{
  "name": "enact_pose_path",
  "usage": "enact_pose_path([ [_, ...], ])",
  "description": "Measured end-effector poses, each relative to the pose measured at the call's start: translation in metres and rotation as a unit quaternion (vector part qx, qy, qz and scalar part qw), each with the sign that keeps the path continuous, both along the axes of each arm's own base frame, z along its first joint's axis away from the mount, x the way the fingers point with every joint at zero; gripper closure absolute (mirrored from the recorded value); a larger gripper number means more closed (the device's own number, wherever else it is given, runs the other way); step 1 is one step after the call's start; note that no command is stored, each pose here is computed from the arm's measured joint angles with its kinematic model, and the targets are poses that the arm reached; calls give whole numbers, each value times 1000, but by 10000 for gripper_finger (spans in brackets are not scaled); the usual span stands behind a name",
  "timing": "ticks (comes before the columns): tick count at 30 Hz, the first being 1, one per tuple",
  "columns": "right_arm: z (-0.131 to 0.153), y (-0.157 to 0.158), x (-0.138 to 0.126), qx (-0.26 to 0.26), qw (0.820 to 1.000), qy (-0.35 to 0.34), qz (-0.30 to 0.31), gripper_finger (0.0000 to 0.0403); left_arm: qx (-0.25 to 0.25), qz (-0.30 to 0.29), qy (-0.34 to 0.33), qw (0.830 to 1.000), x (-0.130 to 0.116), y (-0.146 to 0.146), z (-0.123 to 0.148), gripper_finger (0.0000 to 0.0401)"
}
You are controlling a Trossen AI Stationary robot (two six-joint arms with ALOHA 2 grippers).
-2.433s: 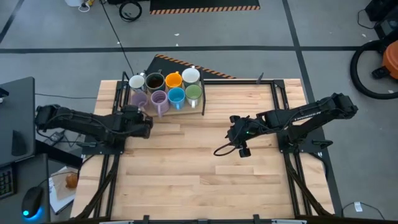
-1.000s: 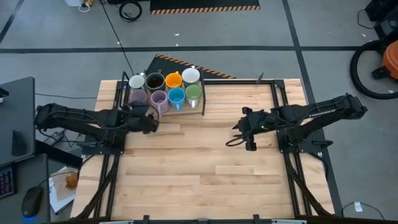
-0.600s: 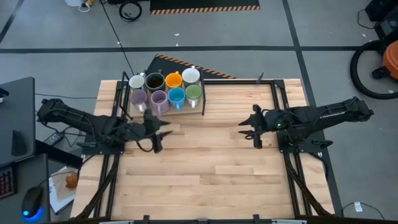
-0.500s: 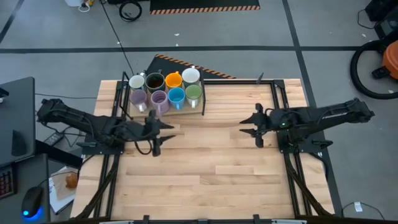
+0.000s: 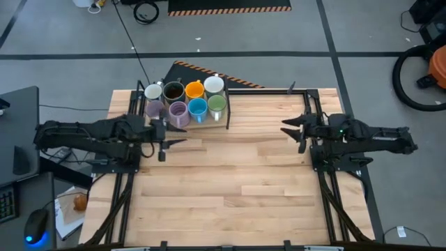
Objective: Place coffee mugs
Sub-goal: Return to Home Position
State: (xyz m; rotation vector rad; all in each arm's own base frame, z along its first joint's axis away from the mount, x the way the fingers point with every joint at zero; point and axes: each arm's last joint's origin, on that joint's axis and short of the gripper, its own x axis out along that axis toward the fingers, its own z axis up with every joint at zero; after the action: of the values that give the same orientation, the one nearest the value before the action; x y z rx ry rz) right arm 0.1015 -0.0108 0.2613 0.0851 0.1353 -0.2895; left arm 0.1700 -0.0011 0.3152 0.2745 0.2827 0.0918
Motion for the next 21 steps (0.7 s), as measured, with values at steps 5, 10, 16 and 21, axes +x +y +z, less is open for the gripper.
enact_pose_path([
  [5,-2,-3,-11,-1,999,-38,-16,245,-47,-27,-14,998,-16,2,-6,283],
  [10,-10,-2,-15,7,998,-64,-9,245,-103,-41,-47,993,-24,-2,-36,298],
  [16,-16,-3,-21,22,996,-85,-22,245,-122,-57,-80,988,-45,-6,-53,315],
  [21,-22,-3,-27,37,993,-108,-36,245,-138,-70,-127,980,-66,-7,-58,330],
])
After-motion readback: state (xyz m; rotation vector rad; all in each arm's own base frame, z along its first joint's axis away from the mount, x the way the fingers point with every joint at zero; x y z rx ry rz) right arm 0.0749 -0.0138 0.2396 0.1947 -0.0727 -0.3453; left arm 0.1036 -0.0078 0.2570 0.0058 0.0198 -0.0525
